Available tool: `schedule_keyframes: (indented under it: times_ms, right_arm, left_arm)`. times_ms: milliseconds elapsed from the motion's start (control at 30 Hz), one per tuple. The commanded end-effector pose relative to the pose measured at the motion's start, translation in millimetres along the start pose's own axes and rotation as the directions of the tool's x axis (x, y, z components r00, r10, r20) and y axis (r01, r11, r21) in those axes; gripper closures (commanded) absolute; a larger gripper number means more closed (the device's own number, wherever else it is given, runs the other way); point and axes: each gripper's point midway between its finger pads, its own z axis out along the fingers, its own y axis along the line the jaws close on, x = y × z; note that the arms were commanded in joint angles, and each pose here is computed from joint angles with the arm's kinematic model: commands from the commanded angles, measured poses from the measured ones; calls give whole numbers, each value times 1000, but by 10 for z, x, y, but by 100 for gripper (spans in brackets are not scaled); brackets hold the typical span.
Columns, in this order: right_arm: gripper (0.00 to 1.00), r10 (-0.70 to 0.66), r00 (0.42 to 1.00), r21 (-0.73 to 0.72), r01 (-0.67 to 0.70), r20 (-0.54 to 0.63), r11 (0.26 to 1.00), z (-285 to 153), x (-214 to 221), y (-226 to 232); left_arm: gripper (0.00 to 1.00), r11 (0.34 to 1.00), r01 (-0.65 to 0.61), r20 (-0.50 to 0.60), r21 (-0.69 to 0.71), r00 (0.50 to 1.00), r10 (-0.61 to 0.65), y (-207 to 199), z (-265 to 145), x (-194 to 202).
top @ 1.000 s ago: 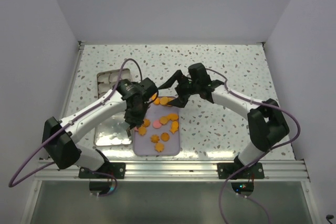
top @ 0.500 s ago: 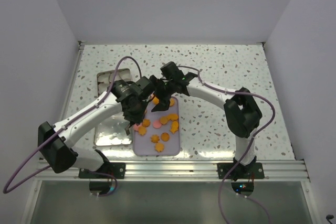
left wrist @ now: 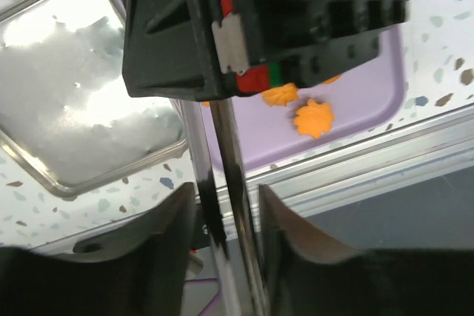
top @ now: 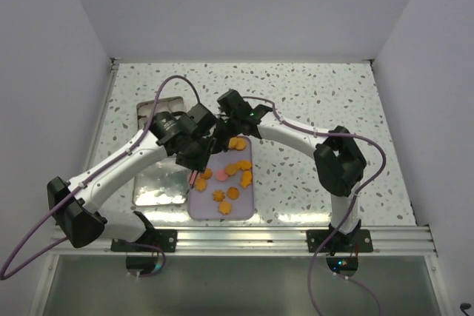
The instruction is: Pack the cookies
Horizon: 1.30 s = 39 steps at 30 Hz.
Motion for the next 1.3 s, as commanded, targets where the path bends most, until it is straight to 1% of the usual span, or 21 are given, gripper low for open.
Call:
schedule_keyframes:
  times_ms: [0, 33, 67, 100, 133, 200, 300, 467, 533, 633, 767, 867, 900, 967, 1000, 1033, 1067, 1133, 1167, 1233, 1267]
  right_arm:
    - [86, -85, 996, 56, 84, 16, 995, 48, 18, -157]
    - [86, -85, 996, 54, 84, 21, 995, 37, 16, -146]
    - [90, -85, 996, 50, 84, 25, 995, 17, 16, -138]
    - [96, -83, 996, 53, 82, 25, 995, 16, 25, -145]
    - [99, -78, 996, 55, 76, 33, 996, 7, 20, -149]
    - [100, -73, 996, 38, 72, 41, 997, -26, 24, -113]
    - [100, -55, 998, 11, 55, 41, 998, -41, 49, -69]
    - [100, -58, 997, -15, 59, 43, 998, -106, 73, 47]
    - [98, -61, 997, -23, 62, 44, 998, -128, 76, 110]
    - [97, -66, 997, -33, 67, 45, 997, -158, 73, 187]
    - [96, -67, 997, -36, 68, 41, 997, -182, 88, 223]
    - [96, -68, 997, -39, 70, 39, 997, -196, 99, 236]
    - [96, -68, 997, -38, 70, 41, 997, -203, 99, 235]
    - [95, -70, 997, -39, 71, 42, 997, -208, 109, 233]
    - [94, -71, 996, -41, 73, 44, 996, -208, 105, 238]
    - [92, -73, 996, -38, 75, 45, 997, -208, 105, 226]
    - [89, -70, 996, -35, 72, 46, 997, -219, 105, 219]
    - [84, -73, 996, -30, 74, 43, 997, -220, 120, 195]
    - [79, -72, 996, -31, 73, 43, 997, -230, 120, 192]
    - [74, -74, 996, -29, 75, 44, 997, -233, 122, 180]
    - [68, -76, 996, -26, 77, 43, 997, -233, 124, 173]
  left_arm:
    - [52, 994, 15, 165, 109, 986, -33, -142, -326, -299]
    - [48, 993, 21, 168, 115, 985, -40, -149, -343, -300]
    - [43, 992, 32, 166, 125, 985, -53, -165, -353, -294]
    - [34, 991, 39, 168, 131, 984, -61, -171, -367, -291]
    - [31, 988, 59, 165, 142, 983, -82, -192, -374, -281]
    - [28, 984, 72, 166, 165, 981, -100, -221, -386, -273]
    - [28, 978, 95, 162, 184, 979, -125, -230, -375, -220]
    - [29, 982, 96, 113, 165, 987, -116, -197, -199, -70]
    - [31, 978, 86, 75, 191, 992, -102, -253, -127, 4]
    - [33, 979, 89, 48, 185, 994, -99, -247, -15, 72]
    - [36, 977, 91, 33, 193, 995, -99, -275, 65, 99]
    - [44, 972, 95, 28, 216, 994, -103, -319, 104, 101]
    - [50, 970, 95, 29, 225, 994, -105, -340, 107, 90]
    - [57, 964, 96, 30, 246, 994, -107, -385, 112, 76]
    - [65, 963, 97, 32, 251, 994, -108, -397, 114, 65]
    - [71, 961, 97, 40, 259, 993, -111, -415, 104, 39]
    - [78, 961, 100, 39, 258, 993, -113, -413, 104, 36]
    - [80, 962, 100, 41, 255, 993, -114, -412, 95, 16]
    - [83, 962, 100, 42, 252, 993, -114, -409, 93, 9]
    - [86, 964, 102, 45, 247, 992, -117, -399, 81, 6]
    - [89, 964, 103, 43, 244, 992, -117, -395, 85, 8]
